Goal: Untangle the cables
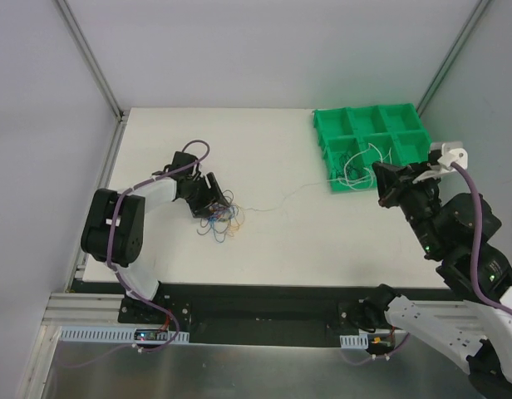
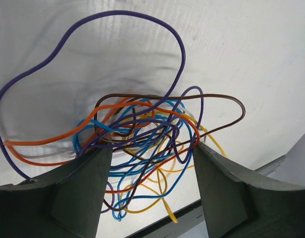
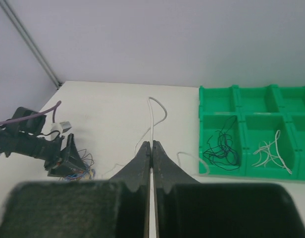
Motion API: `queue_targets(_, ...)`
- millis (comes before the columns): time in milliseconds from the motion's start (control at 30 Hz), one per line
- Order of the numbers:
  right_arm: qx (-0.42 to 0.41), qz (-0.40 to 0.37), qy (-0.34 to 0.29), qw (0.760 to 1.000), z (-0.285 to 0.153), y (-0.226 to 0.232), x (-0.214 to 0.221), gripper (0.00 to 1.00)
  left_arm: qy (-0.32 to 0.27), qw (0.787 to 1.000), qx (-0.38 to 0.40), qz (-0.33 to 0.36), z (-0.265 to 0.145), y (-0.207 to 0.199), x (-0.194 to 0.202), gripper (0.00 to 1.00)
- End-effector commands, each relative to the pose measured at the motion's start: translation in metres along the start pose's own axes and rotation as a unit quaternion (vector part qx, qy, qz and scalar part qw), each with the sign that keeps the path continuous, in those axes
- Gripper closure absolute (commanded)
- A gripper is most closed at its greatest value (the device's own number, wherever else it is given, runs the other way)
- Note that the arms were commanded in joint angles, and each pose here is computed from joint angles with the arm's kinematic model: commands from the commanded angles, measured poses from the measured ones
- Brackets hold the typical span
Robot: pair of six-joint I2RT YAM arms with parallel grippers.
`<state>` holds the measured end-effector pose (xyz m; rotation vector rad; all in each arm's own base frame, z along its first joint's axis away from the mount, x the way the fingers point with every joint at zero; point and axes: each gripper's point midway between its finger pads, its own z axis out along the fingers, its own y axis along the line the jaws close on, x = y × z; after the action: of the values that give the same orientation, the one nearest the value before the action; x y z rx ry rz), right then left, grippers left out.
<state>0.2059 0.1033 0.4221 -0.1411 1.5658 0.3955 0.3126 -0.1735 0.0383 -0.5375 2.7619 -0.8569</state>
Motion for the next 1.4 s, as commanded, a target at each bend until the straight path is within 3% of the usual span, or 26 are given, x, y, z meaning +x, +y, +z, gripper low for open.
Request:
queue_targets(0, 0.062, -0.052, 0.018, 0.997, 0.0, -0.025, 0.004, 0.99, -0.035, 0.999, -0.018, 0.025, -0.019, 0.004, -0.008, 0.34)
queue_targets(167, 0.094, -0.052, 0.02, 0.994, -0.004, -0.037, 0.006, 1.0, -0.053, 0.997, -0.013, 0.05, -0.036, -0.007, -0.015, 0.27)
queue_targets(367, 0.115, -0.047, -0.016, 0.992, -0.017, -0.048, -0.02, 1.0, -0.076, 0.993, -0.038, 0.078, -0.047, -0.002, -0.026, 0.15)
queue_targets(500, 0.086, -0.039, -0.039, 0.995, -0.022, -0.038, -0.041, 1.0, -0.054, 0.993, -0.003, 0.102, -0.049, -0.021, -0.016, 0.11)
queue_targets(633, 0.055, -0.038, -0.03, 0.997, -0.012, -0.023, -0.038, 1.0, -0.039, 0.987, -0.04, 0.149, -0.032, -0.036, -0.003, 0.11)
queue_targets(900, 0.023, -0.032, -0.08, 0.996, -0.028, -0.015, -0.081, 1.0, 0.007, 0.986, -0.11, 0.125, 0.013, -0.014, -0.001, 0.23)
queue_targets(1200, 0.03, -0.028, -0.191, 0.981, -0.084, -0.035, -0.148, 1.0, -0.02, 0.978, -0.166, 0.122, -0.002, 0.012, -0.014, 0.32)
queue_targets(1367, 0.026, -0.02, -0.166, 0.986, -0.07, -0.031, -0.123, 1.0, -0.035, 0.979, -0.164, 0.117, -0.016, 0.015, -0.024, 0.32)
